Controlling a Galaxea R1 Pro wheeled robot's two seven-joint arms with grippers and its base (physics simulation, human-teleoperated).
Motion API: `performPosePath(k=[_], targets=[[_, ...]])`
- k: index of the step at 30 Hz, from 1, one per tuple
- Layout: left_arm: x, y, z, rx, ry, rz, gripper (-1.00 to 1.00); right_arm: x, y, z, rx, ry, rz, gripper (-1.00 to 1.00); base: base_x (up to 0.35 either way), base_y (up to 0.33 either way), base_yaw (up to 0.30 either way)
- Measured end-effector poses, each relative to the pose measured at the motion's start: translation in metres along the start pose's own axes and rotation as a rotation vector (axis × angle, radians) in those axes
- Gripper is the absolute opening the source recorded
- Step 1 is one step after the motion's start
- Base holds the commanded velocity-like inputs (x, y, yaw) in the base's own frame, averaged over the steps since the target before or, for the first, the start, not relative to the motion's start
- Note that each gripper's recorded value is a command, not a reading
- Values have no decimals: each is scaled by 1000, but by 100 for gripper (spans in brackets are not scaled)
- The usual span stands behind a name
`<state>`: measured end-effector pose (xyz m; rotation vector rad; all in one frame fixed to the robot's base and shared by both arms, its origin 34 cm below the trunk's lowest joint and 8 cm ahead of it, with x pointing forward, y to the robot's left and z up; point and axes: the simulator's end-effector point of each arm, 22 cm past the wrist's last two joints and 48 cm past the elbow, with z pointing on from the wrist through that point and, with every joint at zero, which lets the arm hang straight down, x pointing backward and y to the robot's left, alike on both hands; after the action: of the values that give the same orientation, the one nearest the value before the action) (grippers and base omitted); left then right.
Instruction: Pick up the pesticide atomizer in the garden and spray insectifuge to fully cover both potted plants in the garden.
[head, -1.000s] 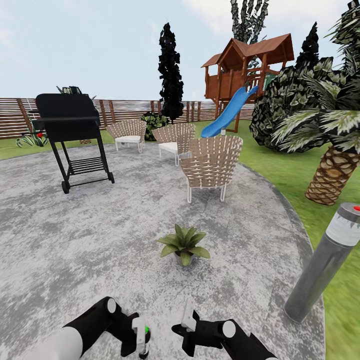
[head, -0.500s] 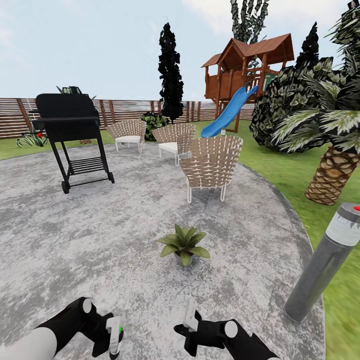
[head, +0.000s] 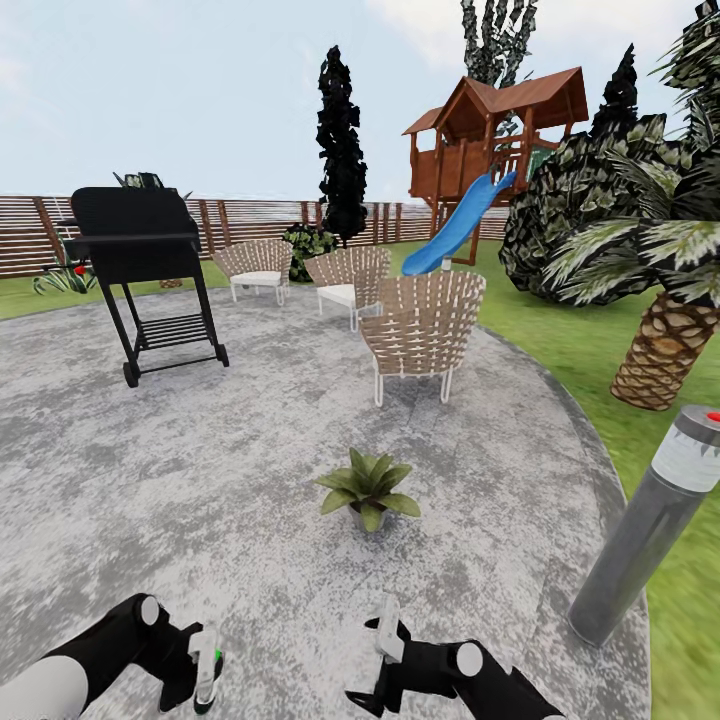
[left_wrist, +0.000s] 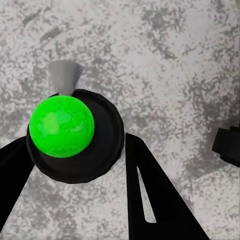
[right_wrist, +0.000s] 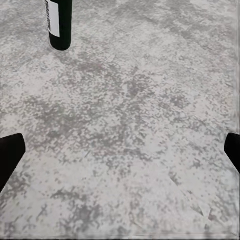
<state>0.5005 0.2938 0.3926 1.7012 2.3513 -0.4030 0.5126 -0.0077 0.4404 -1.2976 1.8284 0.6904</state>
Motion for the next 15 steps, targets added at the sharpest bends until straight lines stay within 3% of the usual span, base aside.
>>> performPosePath(k=[2,5,7,9,10,12,15], targets=[[-6,7,-2,-25,-27,-27,-100,17,-5,-9,12,27,13,100,0,0,0],[-16,26,-8,-91,-93,-108,-100,48,-15,-21,66,78,47,100,0,0,0],[-22,37,-11,-137,-134,-168,-100,72,-29,-29,162,123,78,100,0,0,0],[-28,54,-12,-207,-164,-305,-100,120,-42,-45,330,218,134,100,0,0,0],[-30,57,-11,-220,-163,-342,-100,129,-44,-49,364,235,150,100,0,0,0],[-31,66,-10,-262,-158,-442,-100,143,-53,-60,469,245,233,100,0,0,0],[-45,69,-5,-282,-177,-530,-100,150,-70,-73,590,220,360,100,0,0,0]])
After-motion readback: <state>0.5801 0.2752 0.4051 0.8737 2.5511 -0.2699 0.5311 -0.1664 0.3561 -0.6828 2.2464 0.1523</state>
